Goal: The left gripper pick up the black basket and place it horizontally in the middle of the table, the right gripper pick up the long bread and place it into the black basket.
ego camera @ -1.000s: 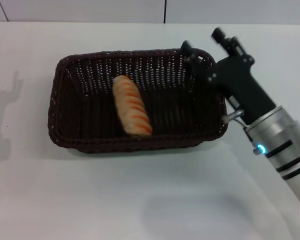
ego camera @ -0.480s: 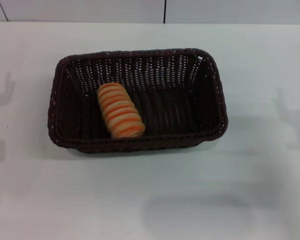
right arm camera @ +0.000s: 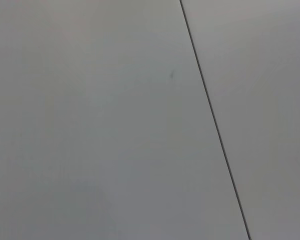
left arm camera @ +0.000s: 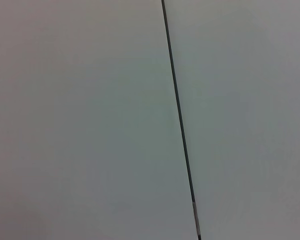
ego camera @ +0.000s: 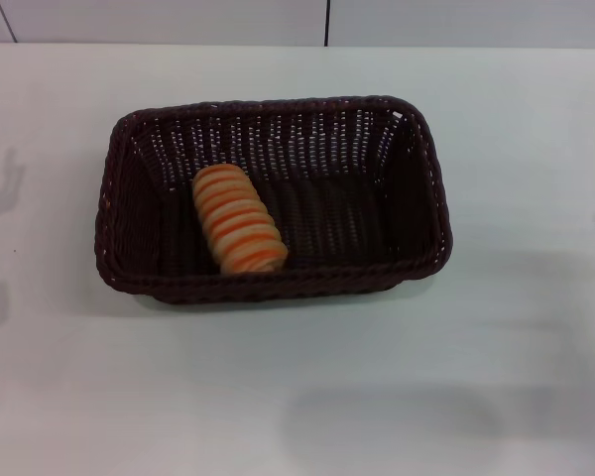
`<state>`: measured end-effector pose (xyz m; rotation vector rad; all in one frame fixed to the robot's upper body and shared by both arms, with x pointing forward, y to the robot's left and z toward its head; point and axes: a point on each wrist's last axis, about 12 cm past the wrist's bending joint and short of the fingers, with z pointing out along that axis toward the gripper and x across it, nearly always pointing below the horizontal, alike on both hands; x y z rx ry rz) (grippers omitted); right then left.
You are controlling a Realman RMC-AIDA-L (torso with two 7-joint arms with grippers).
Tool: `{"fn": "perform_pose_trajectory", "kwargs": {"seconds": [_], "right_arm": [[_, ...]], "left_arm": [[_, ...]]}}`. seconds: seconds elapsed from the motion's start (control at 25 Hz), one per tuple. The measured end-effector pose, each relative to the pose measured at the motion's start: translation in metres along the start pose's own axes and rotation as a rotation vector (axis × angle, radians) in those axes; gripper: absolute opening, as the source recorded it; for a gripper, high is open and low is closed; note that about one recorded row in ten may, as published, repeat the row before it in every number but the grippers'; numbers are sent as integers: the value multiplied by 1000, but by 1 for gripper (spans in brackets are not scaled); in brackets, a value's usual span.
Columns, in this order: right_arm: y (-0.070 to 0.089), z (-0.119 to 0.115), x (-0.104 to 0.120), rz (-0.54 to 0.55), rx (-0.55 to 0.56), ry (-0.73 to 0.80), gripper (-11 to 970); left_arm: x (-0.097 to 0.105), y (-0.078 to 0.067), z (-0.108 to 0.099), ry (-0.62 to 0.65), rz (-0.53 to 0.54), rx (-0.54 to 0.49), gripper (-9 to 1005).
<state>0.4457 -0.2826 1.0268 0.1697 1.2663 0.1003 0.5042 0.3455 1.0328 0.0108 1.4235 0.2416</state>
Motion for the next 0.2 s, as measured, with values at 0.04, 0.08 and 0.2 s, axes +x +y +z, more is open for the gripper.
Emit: {"fn": "perform_pose_trajectory", "kwargs": {"seconds": [0.04,0.08,0.2], "right_arm": [[-1,0,0,-3,0,1,823],[-1,0,0,-6,0,2,823],[-2,-1,0,-12,-1,3,823]], "left_arm": [[0,0,-1,1,0,0,793],[1,0,-2,3,2,1,793],[2,1,-4,6,4,3,793]]}}
